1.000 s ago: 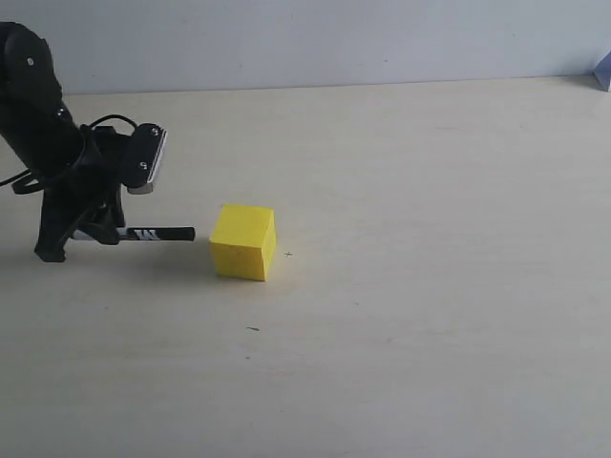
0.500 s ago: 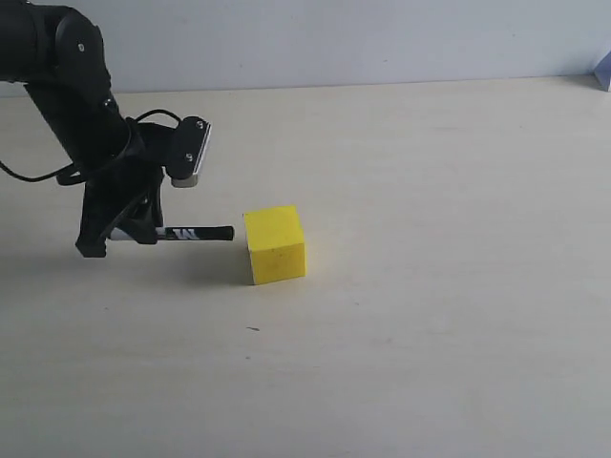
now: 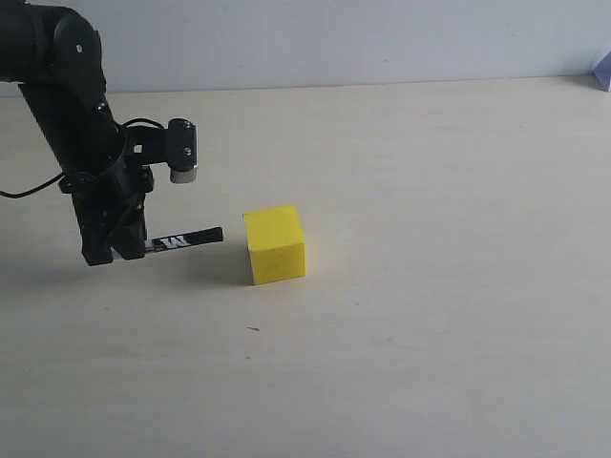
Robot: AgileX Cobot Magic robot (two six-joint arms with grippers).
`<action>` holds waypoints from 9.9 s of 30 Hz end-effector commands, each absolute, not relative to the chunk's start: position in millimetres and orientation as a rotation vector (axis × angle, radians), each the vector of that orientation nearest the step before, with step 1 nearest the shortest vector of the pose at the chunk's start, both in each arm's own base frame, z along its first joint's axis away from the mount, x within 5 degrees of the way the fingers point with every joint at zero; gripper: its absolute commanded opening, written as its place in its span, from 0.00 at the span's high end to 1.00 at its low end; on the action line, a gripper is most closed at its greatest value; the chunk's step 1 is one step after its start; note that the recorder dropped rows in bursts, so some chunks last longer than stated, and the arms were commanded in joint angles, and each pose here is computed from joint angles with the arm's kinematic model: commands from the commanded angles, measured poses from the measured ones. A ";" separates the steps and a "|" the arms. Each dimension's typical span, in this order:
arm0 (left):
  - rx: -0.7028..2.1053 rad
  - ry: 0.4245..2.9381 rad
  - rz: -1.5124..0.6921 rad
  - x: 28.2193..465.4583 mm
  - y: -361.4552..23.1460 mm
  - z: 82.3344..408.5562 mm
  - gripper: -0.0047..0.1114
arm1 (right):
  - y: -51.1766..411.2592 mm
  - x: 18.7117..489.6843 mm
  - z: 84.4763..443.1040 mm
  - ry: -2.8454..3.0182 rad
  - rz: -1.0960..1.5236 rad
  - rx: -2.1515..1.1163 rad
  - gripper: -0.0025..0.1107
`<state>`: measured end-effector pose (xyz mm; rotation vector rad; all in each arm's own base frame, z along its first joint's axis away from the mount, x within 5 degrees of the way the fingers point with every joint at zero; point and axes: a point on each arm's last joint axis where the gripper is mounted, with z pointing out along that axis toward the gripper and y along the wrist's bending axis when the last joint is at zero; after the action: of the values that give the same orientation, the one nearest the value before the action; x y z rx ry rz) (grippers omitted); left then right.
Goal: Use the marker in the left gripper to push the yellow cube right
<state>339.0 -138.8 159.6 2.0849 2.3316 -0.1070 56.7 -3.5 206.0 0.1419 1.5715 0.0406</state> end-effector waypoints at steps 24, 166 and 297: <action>2.153 2.143 -0.034 335.8 -208.8 153.7 0.96 | -3.4 56.4 205.3 1.565 0.042 0.139 0.98; 2.244 2.129 0.129 344.6 -310.3 156.0 0.96 | -3.4 56.4 205.3 1.565 0.042 0.139 0.98; 2.042 2.259 0.068 332.4 -348.4 164.2 0.96 | -3.4 56.4 205.3 1.565 0.042 0.139 0.98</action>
<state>330.7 -347.6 168.8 2.0758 2.2241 0.0288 56.7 -3.5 206.0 0.1419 1.5715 0.0406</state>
